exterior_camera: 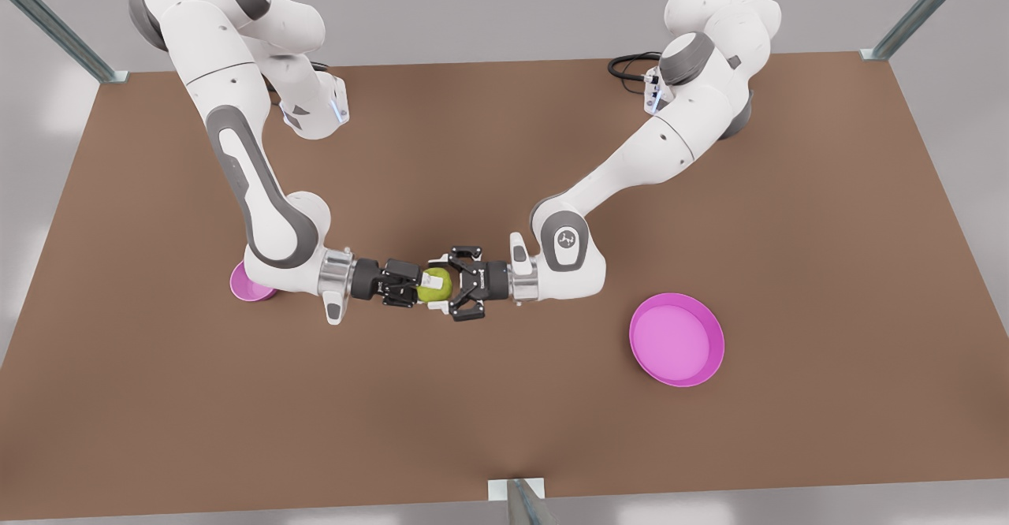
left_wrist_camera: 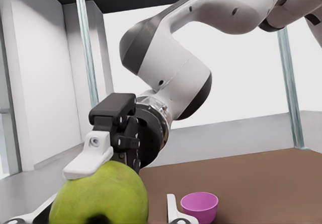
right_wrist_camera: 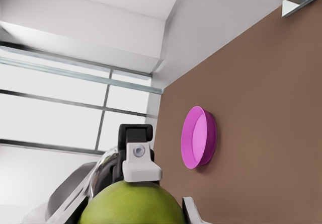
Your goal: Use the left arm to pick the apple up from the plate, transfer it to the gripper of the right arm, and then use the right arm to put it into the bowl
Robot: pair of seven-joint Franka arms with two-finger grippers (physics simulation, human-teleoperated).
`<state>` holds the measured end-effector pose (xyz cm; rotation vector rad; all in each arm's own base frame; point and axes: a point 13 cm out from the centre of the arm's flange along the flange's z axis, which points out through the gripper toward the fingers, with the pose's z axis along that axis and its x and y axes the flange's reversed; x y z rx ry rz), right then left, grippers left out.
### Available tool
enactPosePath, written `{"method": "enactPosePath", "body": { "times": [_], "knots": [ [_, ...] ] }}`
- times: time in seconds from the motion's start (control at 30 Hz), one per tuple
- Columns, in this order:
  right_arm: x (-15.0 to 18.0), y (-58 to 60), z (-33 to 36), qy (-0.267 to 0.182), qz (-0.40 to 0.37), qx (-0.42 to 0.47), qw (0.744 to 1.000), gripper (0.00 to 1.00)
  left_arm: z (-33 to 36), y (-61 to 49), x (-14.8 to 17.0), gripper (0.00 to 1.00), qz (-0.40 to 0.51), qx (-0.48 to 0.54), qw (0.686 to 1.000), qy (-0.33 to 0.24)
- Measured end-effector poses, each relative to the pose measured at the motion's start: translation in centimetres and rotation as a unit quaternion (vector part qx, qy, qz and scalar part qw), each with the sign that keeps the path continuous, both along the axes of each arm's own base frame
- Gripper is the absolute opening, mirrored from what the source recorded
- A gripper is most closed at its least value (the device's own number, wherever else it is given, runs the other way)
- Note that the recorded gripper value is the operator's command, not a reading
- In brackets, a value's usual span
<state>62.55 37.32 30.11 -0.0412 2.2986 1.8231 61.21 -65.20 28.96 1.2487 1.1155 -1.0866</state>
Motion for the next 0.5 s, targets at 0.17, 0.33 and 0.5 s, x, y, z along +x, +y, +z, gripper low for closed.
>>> {"method": "enactPosePath", "body": {
  "times": [0.17,0.33,0.5],
  "knots": [
    [0.2,-0.5,0.1,-0.004,-0.002,0.0,1.0,0.57,-2.6,2.3,2.0,0.99,0.016,0.027,0.999,0.003],
    [0.8,-2.9,-0.3,-0.006,-0.008,-0.002,1.0,0.57,-4.5,13.9,5.0,0.99,0.024,0.185,0.982,-0.037],
    [1.3,-14.2,-2.2,-0.038,0.03,-0.083,0.995,0.57,6.0,35.8,7.5,1.0,0.014,0.466,0.876,-0.124]
  ]
}}
